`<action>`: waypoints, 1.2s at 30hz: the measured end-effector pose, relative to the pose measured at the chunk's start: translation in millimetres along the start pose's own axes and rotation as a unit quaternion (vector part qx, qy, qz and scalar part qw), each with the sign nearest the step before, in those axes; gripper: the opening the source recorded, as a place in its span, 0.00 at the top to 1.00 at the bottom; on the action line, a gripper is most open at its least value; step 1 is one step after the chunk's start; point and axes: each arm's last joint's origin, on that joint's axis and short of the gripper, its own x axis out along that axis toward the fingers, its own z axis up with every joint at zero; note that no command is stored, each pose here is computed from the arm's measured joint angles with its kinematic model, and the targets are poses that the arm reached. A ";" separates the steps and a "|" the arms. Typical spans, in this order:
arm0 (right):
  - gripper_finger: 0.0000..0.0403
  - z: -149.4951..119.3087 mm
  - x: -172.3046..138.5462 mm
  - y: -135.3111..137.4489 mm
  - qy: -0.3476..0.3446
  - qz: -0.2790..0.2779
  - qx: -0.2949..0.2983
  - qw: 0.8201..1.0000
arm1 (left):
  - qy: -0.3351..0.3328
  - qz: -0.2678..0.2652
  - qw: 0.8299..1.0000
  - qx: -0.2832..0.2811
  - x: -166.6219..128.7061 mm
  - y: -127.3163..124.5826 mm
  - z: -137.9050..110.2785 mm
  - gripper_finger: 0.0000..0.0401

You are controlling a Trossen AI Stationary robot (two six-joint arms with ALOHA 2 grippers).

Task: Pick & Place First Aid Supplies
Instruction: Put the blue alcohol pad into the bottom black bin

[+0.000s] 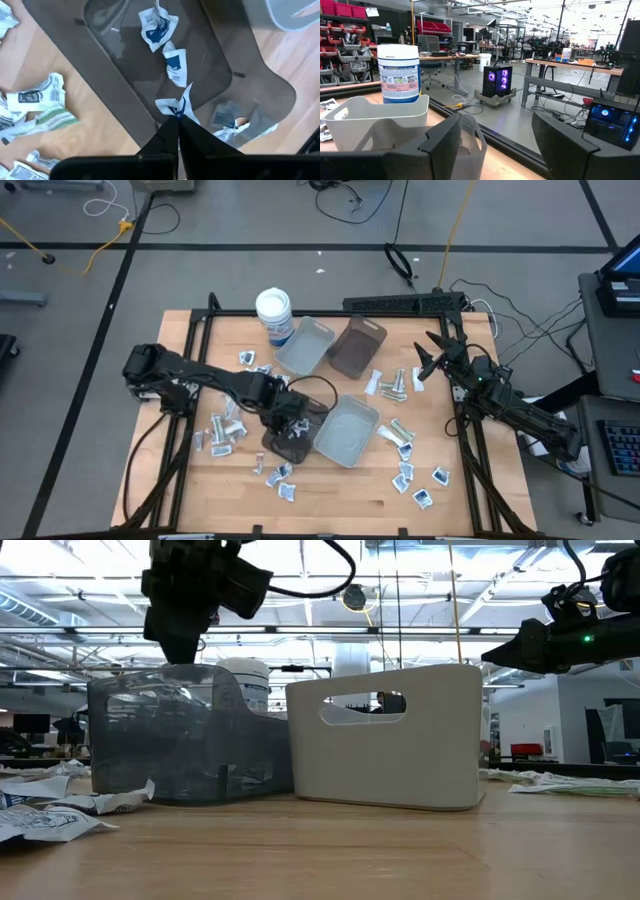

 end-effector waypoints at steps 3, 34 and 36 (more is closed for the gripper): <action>0.41 0.0 0.0 0.0 0.000 0.000 0.000 1.000 | -0.005 -0.006 1.000 0.017 12.3 -5.2 6.4 0.99; 0.41 -0.1 0.0 0.0 0.000 0.000 0.000 1.000 | -0.027 0.045 0.998 0.015 60.8 -9.2 26.5 0.61; 0.41 -0.1 0.0 0.0 0.000 0.000 0.000 1.000 | -0.035 0.045 0.998 0.016 55.8 -9.1 25.8 0.58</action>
